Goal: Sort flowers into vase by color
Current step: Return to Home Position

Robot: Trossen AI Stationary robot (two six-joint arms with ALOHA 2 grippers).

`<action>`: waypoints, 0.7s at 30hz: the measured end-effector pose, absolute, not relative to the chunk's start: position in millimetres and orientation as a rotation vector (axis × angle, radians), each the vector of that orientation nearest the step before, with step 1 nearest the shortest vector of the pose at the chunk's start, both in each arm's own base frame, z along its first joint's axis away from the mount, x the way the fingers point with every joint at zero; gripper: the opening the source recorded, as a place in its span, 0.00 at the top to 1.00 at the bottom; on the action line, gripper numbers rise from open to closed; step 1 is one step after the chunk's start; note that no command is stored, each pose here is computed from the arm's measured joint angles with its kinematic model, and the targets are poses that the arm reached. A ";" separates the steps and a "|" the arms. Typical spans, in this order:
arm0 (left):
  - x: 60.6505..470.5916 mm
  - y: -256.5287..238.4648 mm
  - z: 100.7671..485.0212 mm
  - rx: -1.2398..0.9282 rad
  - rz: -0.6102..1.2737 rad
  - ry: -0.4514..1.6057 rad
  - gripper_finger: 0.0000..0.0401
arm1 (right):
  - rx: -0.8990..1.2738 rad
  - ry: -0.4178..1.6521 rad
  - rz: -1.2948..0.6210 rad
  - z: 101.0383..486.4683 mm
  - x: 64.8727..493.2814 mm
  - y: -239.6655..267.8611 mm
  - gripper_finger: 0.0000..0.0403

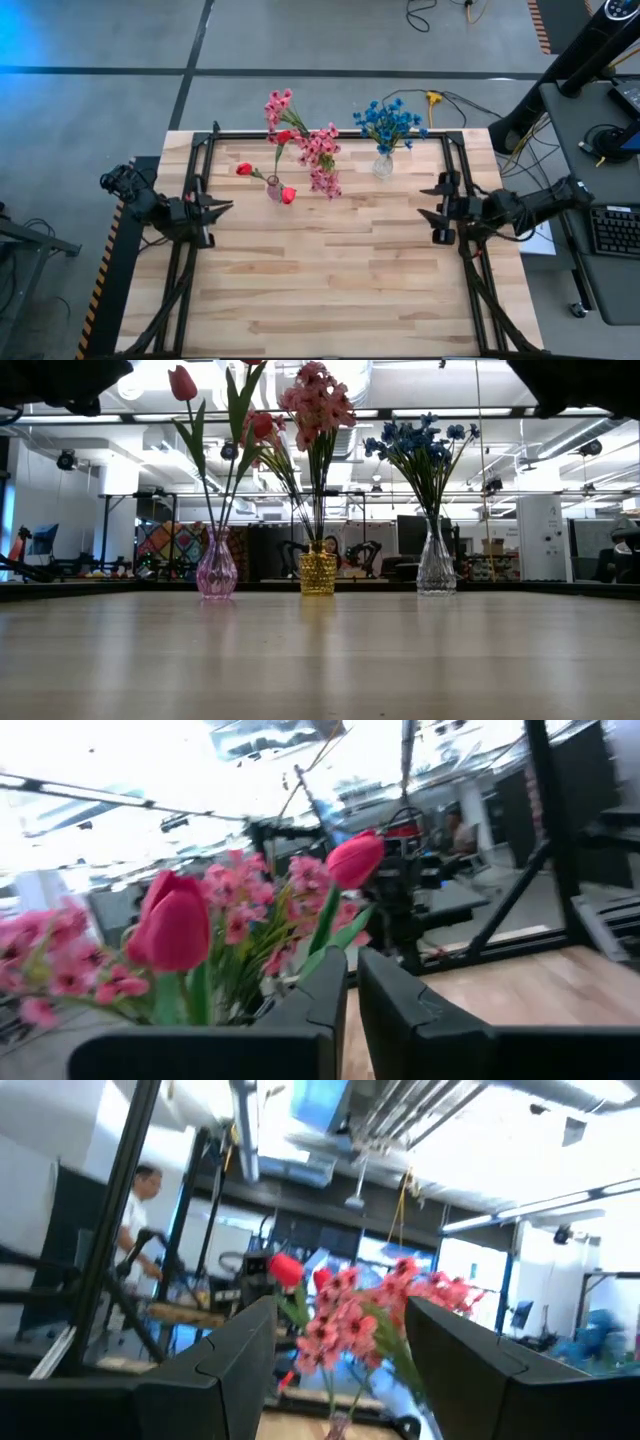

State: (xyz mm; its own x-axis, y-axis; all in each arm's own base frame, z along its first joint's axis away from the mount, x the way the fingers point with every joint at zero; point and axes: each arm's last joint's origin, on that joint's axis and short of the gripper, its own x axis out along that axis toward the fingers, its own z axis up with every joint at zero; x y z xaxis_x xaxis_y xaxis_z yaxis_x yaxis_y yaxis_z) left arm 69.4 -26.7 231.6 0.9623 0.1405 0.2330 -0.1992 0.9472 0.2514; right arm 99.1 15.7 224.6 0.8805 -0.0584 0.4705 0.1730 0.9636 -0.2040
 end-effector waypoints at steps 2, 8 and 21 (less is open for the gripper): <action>69.6 -26.1 231.1 0.276 0.198 -0.204 0.99 | -0.241 -0.502 -0.126 222.8 95.3 14.8 0.47; 69.9 -25.6 229.7 0.281 0.219 -0.186 1.00 | -0.268 -0.508 -0.131 220.7 87.7 13.1 0.47; 72.8 -26.8 216.6 0.278 0.224 -0.076 1.00 | -0.326 -0.409 -0.018 205.4 88.9 15.0 0.47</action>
State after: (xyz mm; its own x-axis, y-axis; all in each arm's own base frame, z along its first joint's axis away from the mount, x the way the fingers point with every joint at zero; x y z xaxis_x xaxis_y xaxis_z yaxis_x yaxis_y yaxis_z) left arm 72.8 -26.8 216.6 0.9723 0.2088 0.1048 -0.2296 0.9369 0.2638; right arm 88.9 15.0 205.4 0.9182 0.0482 0.3931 0.0821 0.9479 -0.3079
